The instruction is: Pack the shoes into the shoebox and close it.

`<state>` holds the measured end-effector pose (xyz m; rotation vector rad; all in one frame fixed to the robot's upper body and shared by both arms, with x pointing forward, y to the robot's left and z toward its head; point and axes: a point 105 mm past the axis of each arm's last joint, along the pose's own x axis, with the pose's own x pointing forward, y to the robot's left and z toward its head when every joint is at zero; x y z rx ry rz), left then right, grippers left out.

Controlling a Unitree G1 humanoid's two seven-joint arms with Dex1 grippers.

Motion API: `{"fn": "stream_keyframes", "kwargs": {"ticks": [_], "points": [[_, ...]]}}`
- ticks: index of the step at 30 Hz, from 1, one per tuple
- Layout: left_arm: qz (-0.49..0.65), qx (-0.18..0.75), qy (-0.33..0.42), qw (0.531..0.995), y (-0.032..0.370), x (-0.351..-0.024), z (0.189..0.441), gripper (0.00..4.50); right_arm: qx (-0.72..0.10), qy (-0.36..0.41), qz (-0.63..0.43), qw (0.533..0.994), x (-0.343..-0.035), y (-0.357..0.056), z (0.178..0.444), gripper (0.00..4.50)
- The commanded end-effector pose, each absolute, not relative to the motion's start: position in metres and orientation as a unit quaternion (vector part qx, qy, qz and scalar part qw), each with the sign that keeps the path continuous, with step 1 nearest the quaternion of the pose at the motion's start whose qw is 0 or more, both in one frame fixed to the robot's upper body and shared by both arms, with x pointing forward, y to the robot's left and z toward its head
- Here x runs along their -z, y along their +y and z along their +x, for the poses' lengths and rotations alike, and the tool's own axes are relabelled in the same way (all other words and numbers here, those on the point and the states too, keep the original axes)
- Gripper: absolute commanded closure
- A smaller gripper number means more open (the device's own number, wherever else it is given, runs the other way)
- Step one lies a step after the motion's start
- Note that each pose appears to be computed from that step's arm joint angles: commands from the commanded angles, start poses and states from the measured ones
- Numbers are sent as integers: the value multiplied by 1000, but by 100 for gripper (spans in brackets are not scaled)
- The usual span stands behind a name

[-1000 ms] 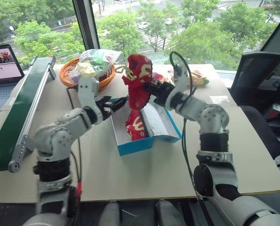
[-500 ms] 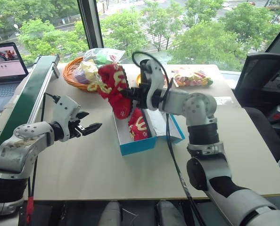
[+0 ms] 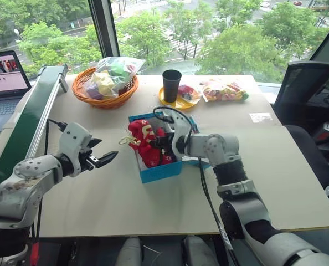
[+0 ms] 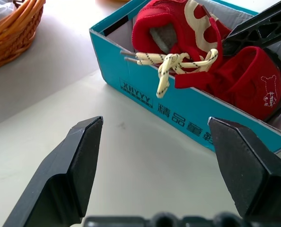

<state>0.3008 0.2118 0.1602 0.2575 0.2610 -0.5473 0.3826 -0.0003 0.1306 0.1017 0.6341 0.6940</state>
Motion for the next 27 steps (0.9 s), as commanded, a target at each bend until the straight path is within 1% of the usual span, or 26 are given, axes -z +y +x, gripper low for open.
{"fn": "stream_keyframes", "kwargs": {"ticks": [1, 4, 6, 7, 10, 11, 15, 16, 19, 20, 21, 22, 23, 24, 25, 27], "points": [[135, 258, 104, 951, 211, -170, 297, 69, -292, 313, -65, 901, -117, -15, 390, 410], [134, 251, 102, 953, 210, -169, 297, 69, -274, 325, -79, 902, -106, -16, 396, 410], [131, 249, 100, 954, 208, -170, 297, 69, -260, 338, -85, 901, -97, -19, 399, 311], [131, 250, 100, 954, 207, -169, 297, 69, -259, 338, -93, 900, -94, -19, 400, 290], [130, 249, 101, 954, 205, -167, 294, 69, -270, 340, -88, 896, -98, -10, 399, 183], [129, 249, 101, 954, 205, -167, 294, 69, -274, 340, -86, 896, -101, -8, 399, 156], [130, 250, 102, 954, 204, -168, 293, 69, -276, 323, -75, 902, -116, -7, 401, 18], [130, 253, 103, 953, 203, -168, 293, 69, -277, 315, -69, 905, -123, -7, 402, 1], [137, 269, 110, 947, 201, -167, 292, 69, -296, 288, -50, 909, -152, -6, 400, 1], [142, 276, 112, 944, 200, -167, 292, 69, -329, 262, -52, 906, -165, -2, 396, 1], [147, 287, 116, 939, 198, -167, 291, 69, -395, 219, -33, 892, -185, 9, 385, 1], [156, 300, 118, 934, 196, -167, 290, 69, -496, 182, 7, 849, -209, 21, 359, 1], [162, 314, 119, 928, 193, -168, 290, 69, -571, 145, 22, 808, -230, 23, 335, 1], [165, 327, 119, 923, 190, -170, 290, 69, -599, 129, 7, 790, -237, 18, 323, 1], [170, 338, 117, 918, 187, -172, 291, 69, -601, 120, -23, 790, -238, 9, 319, 1], [182, 355, 112, 910, 182, -175, 295, 69, -572, 129, -62, 807, -232, -11, 324, 1]]}}
